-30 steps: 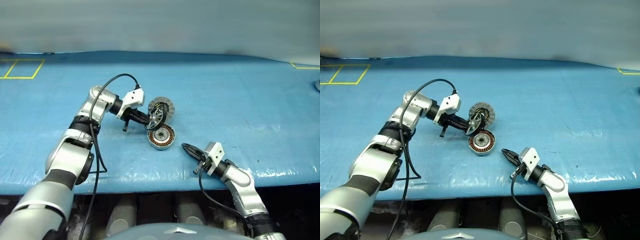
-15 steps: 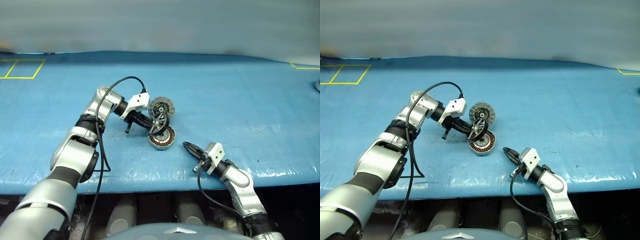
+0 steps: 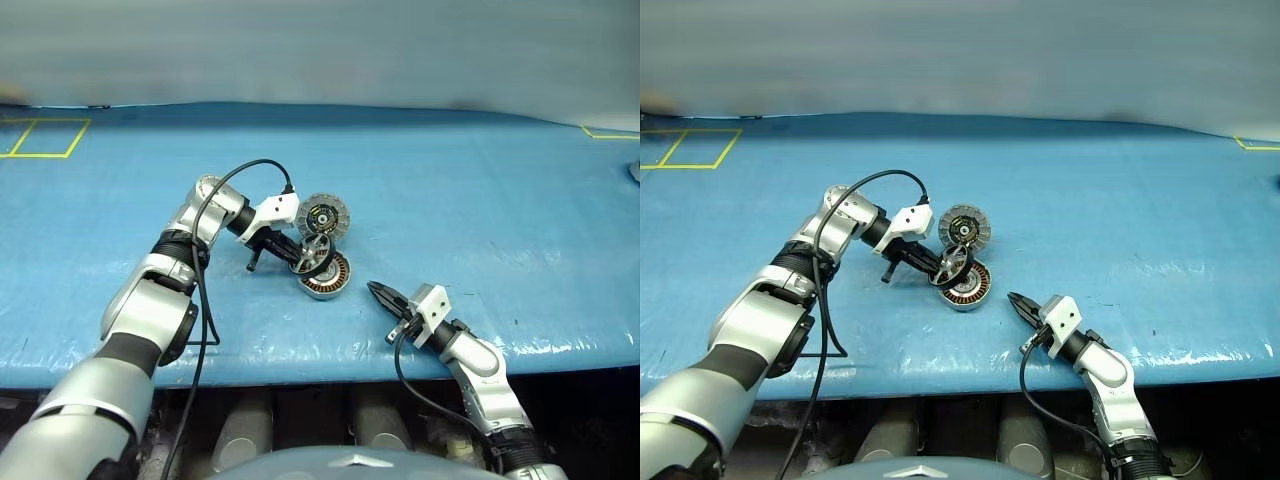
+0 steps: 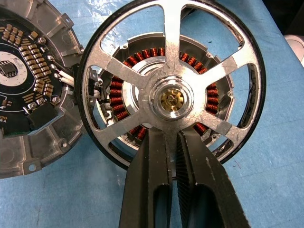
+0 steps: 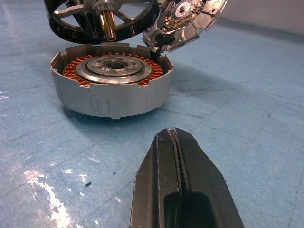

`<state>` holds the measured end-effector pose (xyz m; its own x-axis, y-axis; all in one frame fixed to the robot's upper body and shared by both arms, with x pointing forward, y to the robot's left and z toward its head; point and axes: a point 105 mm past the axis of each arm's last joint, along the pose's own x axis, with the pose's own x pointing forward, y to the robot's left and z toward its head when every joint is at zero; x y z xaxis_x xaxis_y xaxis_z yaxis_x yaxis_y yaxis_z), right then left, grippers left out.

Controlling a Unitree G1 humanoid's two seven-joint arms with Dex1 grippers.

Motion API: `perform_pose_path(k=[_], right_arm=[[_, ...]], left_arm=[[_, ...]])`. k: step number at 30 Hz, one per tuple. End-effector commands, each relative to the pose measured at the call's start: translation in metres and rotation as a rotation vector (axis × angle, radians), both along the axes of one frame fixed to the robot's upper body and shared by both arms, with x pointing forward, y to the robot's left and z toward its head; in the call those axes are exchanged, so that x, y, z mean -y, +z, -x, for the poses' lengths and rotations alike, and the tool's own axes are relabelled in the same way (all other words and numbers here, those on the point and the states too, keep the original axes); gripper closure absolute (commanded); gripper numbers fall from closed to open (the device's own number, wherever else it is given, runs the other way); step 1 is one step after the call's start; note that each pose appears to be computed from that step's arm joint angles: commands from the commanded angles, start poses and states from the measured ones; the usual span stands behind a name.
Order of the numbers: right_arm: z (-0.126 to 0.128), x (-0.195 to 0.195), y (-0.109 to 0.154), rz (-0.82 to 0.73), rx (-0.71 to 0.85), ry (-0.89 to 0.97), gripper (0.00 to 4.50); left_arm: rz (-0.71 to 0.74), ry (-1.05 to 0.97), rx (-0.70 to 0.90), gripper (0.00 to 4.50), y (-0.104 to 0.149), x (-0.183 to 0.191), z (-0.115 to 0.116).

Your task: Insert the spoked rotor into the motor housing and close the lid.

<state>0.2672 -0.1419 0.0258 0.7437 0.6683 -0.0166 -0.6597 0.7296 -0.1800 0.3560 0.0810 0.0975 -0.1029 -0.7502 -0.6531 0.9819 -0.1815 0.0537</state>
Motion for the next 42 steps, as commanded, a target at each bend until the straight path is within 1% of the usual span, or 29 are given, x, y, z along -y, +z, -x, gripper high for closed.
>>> perform_pose_path(k=[1,8,14,18,24,30,37,42], right_arm=[[0.001,0.006,-0.004,0.019,-0.005,-0.024,4.5],[0.002,0.007,-0.006,0.027,-0.008,-0.031,4.5],[0.003,0.008,-0.009,0.033,-0.013,-0.041,4.5],[0.004,0.007,-0.01,0.034,-0.015,-0.038,4.5],[0.003,0.007,-0.009,0.034,-0.012,-0.036,4.5],[0.005,0.007,-0.011,0.035,-0.017,-0.039,4.5],[0.004,0.008,-0.011,0.04,-0.016,-0.042,4.5],[0.004,0.007,-0.01,0.042,-0.012,-0.041,4.5]], left_arm=[[0.014,-0.01,0.062,4.46,0.011,0.006,-0.006],[0.04,-0.029,0.054,4.46,0.015,0.01,-0.005],[0.063,-0.025,0.08,4.46,0.027,0.009,-0.009],[0.065,-0.034,0.087,4.46,0.029,0.01,-0.008],[0.046,-0.063,0.067,4.46,0.02,0.014,-0.003],[0.041,-0.078,0.056,4.46,0.017,0.015,-0.001],[-0.006,-0.093,0.042,4.46,0.008,0.012,0.002],[-0.027,-0.079,0.065,4.46,0.001,0.011,0.0]])
